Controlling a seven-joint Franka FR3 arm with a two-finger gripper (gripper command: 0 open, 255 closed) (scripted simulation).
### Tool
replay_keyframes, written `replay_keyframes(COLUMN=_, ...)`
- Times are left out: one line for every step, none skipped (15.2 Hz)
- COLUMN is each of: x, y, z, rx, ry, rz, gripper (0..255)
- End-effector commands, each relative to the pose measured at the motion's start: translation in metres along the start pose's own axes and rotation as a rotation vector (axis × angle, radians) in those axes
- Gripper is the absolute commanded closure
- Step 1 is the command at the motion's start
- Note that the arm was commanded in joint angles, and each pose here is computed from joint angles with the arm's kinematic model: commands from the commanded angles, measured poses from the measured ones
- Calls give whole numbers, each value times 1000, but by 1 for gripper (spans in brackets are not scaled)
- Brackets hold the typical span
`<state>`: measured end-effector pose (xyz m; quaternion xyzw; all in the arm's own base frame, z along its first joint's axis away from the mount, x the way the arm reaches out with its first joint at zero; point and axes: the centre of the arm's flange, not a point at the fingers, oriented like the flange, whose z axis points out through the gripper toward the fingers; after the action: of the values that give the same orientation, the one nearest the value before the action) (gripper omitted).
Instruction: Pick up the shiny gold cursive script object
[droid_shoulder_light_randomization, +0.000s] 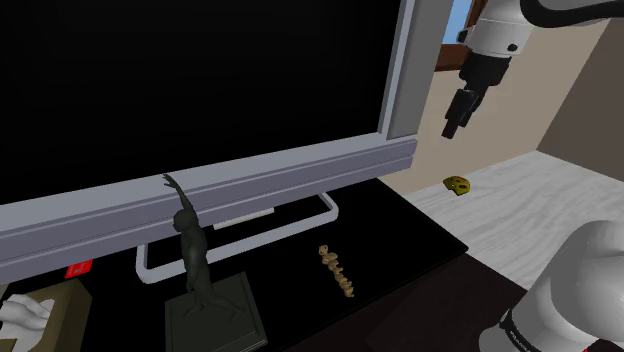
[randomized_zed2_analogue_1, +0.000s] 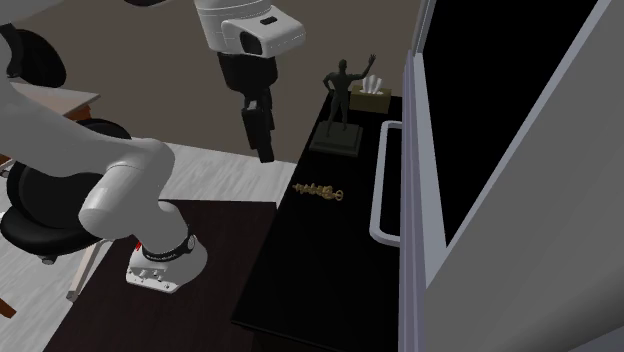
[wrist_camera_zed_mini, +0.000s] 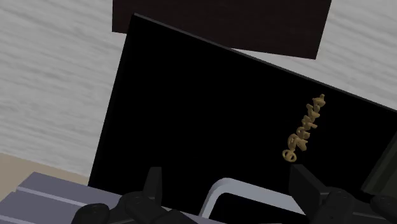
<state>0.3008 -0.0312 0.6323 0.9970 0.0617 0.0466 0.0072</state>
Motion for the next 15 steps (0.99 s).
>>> replay_keyframes(x=0, y=0, z=0, rx=0, ry=0, rz=0, gripper=0)
replay_keyframes(x=2, y=-8, z=10, rx=0, ry=-2, rz=6, gripper=0)
replay_keyframes(x=4, y=-16, z=21, rx=-1, ry=-3, rz=12, gripper=0)
replay_keyframes(x=6, y=-24, z=31, rx=-1, ry=-5, rz=17, gripper=0)
replay_keyframes(x=8, y=-32, z=41, rx=-1, ry=-7, rz=23, gripper=0)
replay_keyframes(x=10, y=-41, z=51, rx=-2, ry=-8, rz=29, gripper=0)
replay_keyframes(x=12, y=-49, z=62, rx=-2, ry=-10, rz=35, gripper=0)
replay_keyframes(x=14, y=-57, z=72, rx=-2, ry=-12, rz=40, gripper=0)
replay_keyframes(x=17, y=-65, z=82, rx=-3, ry=-13, rz=46, gripper=0)
replay_keyframes(x=19, y=-73, z=93, rx=-3, ry=-15, rz=52, gripper=0)
replay_keyframes(x=21, y=-81, z=103, rx=-3, ry=-17, rz=58, gripper=0)
replay_keyframes(x=23, y=-89, z=113, rx=-4, ry=-18, rz=64, gripper=0)
replay_keyframes(x=26, y=-97, z=124, rx=-4, ry=-20, rz=69, gripper=0)
replay_keyframes(x=28, y=-105, z=134, rx=-4, ry=-22, rz=75, gripper=0)
replay_keyframes(x=30, y=-113, z=145, rx=-5, ry=-23, rz=81, gripper=0)
